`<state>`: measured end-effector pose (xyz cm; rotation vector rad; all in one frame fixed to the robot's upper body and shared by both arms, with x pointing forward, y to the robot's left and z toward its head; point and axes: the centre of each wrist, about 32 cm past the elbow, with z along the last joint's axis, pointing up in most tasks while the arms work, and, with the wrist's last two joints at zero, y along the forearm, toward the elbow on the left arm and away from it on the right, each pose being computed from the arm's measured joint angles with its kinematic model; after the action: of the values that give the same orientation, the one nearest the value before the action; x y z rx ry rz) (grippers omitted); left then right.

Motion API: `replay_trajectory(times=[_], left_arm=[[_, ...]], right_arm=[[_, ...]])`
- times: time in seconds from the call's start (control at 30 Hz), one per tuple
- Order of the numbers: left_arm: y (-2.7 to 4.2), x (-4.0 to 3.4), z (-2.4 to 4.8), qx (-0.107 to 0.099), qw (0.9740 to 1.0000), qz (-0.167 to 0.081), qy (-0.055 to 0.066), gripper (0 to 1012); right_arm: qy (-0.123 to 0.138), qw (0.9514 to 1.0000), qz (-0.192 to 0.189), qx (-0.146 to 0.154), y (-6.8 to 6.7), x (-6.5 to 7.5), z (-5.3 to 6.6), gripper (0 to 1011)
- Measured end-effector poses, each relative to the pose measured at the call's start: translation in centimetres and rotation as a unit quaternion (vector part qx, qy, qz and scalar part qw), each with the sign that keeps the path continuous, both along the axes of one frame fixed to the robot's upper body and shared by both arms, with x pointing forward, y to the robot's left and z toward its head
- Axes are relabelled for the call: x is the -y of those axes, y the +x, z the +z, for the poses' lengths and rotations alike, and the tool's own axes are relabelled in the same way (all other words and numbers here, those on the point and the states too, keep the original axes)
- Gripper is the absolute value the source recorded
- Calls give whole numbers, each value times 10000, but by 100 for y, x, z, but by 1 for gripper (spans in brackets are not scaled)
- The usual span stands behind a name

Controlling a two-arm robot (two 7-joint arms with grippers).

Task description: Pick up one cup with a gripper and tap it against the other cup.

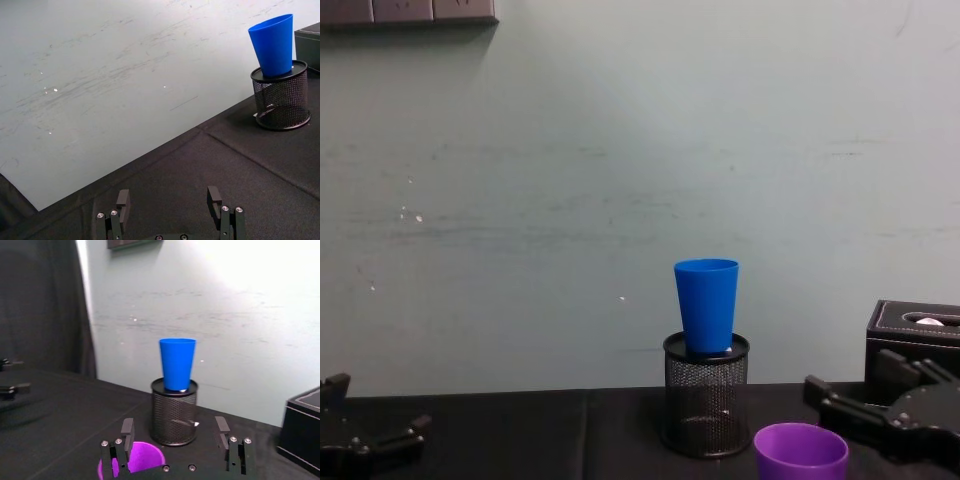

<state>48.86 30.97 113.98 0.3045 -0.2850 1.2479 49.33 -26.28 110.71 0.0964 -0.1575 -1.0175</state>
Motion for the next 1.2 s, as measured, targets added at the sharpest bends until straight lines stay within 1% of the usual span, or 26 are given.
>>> replay_trajectory(times=[0.23, 0.47, 0.6, 0.73, 0.8, 1.0, 1.2], left_arm=[[0, 0, 1, 1, 10000, 0, 0, 1011], [0, 0, 0, 0, 10000, 0, 0, 1012], [0, 0, 0, 0, 10000, 0, 0, 1011], [0, 0, 0, 1, 10000, 0, 0, 1011], [0, 0, 0, 0, 10000, 0, 0, 1011], [0, 0, 0, 0, 10000, 0, 0, 1011], [0, 0, 0, 0, 10000, 0, 0, 1011]], right_arm=[[11, 9995, -326, 52, -63, 47, 4, 1003], [-81, 9982, -585, 30, -129, 97, 0, 1003], [-89, 9970, -763, 9, -173, 129, -23, 1003], [-41, 9951, -985, -33, -224, 155, -69, 1003], [-31, 9948, -1018, -40, -231, 157, -75, 1003], [21, 9930, -1176, -131, -272, 186, -144, 1003], [24, 9927, -1183, -228, -279, 199, -203, 1003]])
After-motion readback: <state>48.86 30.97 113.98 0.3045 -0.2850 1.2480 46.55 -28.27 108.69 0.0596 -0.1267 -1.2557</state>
